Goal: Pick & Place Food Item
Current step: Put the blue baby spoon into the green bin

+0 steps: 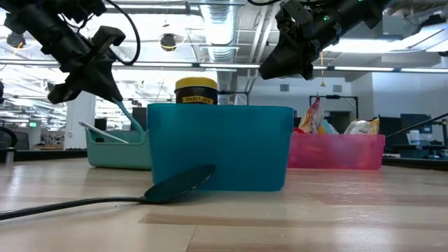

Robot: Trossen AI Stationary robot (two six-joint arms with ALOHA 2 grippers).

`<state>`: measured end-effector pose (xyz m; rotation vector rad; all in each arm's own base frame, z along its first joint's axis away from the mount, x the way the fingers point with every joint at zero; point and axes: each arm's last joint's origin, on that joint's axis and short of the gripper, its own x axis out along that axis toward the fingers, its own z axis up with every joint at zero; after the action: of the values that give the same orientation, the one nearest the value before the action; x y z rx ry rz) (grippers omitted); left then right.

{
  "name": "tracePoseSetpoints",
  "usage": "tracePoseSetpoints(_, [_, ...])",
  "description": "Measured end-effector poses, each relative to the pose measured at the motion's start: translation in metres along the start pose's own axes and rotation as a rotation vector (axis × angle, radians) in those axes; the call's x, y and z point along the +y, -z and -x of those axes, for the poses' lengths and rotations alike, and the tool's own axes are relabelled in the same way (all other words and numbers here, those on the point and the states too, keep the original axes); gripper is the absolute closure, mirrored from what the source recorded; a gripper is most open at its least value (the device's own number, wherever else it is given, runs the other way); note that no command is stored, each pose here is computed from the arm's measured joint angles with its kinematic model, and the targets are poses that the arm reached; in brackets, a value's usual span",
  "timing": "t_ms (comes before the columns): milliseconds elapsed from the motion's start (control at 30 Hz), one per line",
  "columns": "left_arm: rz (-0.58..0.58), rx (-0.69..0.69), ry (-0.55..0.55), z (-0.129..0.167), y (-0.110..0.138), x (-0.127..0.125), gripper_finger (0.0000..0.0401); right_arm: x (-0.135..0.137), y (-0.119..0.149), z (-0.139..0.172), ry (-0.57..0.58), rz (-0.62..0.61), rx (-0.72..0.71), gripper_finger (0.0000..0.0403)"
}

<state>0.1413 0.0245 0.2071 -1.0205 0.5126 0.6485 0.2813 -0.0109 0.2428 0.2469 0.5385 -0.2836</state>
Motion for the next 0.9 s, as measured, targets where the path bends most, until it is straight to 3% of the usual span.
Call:
tracePoseSetpoints(533, [-0.001, 0.056, 0.027, 0.0001, 0.0017, -0.0006, 0.0377, 0.0, 0.0, 0.0, 0.0, -0.003, 0.0, 0.031])
tracePoseSetpoints(900, [-0.006, 0.07, 0.018, 0.0001, 0.0026, 0.0005, 0.0335, -0.0001, -0.0001, 0.0, 0.0, -0.003, -0.001, 0.031])
